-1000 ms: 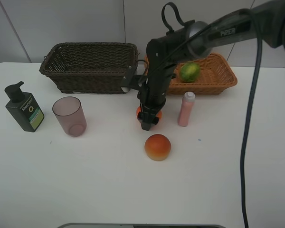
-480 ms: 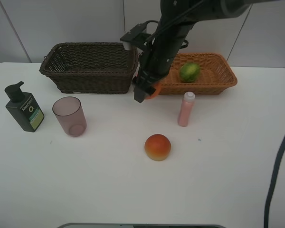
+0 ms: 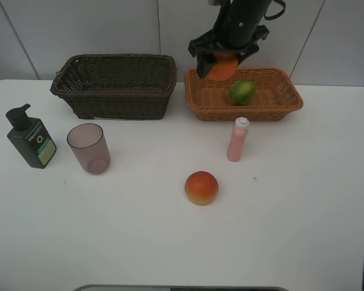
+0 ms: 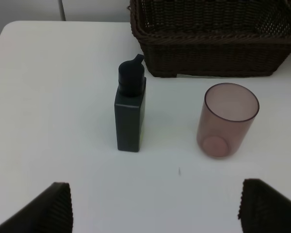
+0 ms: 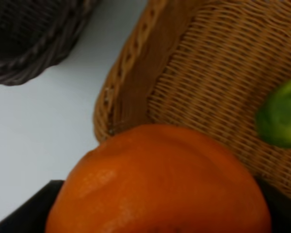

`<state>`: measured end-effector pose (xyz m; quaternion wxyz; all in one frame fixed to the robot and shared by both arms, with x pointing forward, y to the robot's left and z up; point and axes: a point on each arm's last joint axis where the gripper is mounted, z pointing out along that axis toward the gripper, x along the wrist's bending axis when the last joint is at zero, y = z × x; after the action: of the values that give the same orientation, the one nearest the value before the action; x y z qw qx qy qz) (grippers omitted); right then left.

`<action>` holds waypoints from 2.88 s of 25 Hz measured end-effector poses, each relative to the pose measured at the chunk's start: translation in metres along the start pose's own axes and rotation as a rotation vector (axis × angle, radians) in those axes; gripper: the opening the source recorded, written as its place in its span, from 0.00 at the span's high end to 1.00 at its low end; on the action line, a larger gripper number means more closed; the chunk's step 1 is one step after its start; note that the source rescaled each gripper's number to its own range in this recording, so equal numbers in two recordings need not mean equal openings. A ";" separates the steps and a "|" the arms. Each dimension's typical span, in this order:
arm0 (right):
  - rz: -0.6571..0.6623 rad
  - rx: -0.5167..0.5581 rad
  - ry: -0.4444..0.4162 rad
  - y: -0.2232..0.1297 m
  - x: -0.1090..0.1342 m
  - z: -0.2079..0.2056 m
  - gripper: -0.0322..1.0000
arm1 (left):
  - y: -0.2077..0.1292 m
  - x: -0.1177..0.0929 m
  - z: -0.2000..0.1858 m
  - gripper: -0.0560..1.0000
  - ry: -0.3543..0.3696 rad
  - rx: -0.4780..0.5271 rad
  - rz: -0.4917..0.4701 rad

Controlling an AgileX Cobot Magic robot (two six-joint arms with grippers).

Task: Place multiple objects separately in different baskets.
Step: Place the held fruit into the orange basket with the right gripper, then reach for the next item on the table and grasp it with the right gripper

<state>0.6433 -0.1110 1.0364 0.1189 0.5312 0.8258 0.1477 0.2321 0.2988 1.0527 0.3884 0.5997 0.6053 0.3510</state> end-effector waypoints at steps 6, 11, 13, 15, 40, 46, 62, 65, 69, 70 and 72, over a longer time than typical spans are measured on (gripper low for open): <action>0.138 -0.027 -0.039 0.003 -0.027 0.012 0.38 | 0.000 0.000 0.000 0.11 0.000 0.000 0.000; 0.150 -0.054 -0.030 0.008 -0.025 0.040 0.38 | 0.000 0.000 0.000 0.11 0.000 0.000 0.000; 0.155 -0.063 -0.034 0.009 -0.026 0.052 0.38 | 0.000 0.000 0.000 0.11 0.000 0.000 0.000; 0.155 -0.075 -0.040 0.010 -0.026 0.063 0.38 | 0.000 0.000 0.000 0.11 0.000 0.000 0.000; 0.136 -0.111 -0.048 0.011 -0.026 0.103 0.24 | 0.000 0.000 0.000 0.11 0.000 0.000 0.000; 0.147 -0.114 -0.046 0.012 -0.026 0.083 0.24 | 0.000 0.000 0.000 0.11 0.000 0.000 0.000; 0.318 -0.016 -0.115 -0.039 -0.024 -0.016 0.14 | 0.000 0.000 0.000 0.11 0.000 0.000 0.000; 0.351 0.012 -0.117 -0.060 -0.021 -0.020 0.07 | 0.000 0.000 0.000 0.11 0.000 0.000 0.000; 0.390 0.050 -0.120 -0.078 -0.014 -0.020 0.04 | 0.000 0.000 0.000 0.11 0.000 0.000 0.000; 0.409 0.057 -0.121 -0.080 -0.012 -0.019 0.04 | 0.000 0.000 0.000 0.11 0.000 0.000 0.000; 0.440 0.060 -0.117 -0.083 -0.005 -0.017 0.04 | 0.000 0.000 0.000 0.11 0.000 0.000 0.000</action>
<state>0.5698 -0.1498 1.0214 0.1155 0.7094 0.6858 0.1143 0.2321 0.2988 1.0527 0.3884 0.5997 0.6053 0.3510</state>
